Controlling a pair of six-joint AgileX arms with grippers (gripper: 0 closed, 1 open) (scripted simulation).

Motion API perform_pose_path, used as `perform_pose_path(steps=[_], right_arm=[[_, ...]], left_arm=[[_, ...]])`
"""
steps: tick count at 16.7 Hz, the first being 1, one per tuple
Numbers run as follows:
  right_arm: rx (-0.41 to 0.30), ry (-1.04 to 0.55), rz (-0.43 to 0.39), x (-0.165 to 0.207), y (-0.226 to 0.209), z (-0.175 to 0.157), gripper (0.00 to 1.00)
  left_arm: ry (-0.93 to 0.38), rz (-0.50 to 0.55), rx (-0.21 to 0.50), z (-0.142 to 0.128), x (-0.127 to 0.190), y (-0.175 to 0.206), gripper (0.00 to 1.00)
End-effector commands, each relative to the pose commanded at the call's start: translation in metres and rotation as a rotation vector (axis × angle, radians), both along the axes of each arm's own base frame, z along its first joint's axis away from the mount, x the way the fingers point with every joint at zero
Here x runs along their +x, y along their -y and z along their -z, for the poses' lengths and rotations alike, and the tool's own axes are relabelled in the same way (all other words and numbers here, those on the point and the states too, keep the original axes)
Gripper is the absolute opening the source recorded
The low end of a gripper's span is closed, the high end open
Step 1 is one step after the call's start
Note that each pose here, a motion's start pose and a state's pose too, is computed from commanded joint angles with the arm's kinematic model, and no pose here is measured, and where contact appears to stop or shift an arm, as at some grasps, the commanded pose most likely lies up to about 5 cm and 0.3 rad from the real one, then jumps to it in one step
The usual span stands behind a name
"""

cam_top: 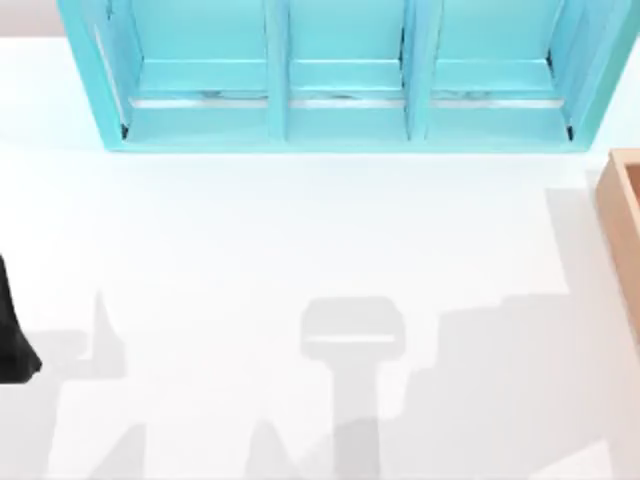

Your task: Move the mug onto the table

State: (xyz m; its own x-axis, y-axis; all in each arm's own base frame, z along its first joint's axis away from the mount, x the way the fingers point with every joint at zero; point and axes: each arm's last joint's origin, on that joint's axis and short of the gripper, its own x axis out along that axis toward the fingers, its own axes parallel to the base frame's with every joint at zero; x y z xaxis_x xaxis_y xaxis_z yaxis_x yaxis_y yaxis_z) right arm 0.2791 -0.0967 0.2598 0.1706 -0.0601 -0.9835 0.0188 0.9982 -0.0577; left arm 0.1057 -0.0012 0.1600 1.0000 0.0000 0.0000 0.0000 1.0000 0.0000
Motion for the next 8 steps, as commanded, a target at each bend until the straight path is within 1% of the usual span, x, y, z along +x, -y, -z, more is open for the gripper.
perform_pose_path(steps=[2,4,8], right_arm=[[0.029,-0.086,-0.001,0.017,0.013,0.006,1.00],[0.049,-0.139,-0.002,0.027,0.023,0.010,1.00],[0.062,-0.168,-0.004,0.033,0.028,0.013,1.00]], left_arm=[[0.000,0.000,0.000,0.000,0.000,0.000,1.00],[0.000,0.000,0.000,0.000,0.000,0.000,1.00],[0.000,0.000,0.000,0.000,0.000,0.000,1.00]])
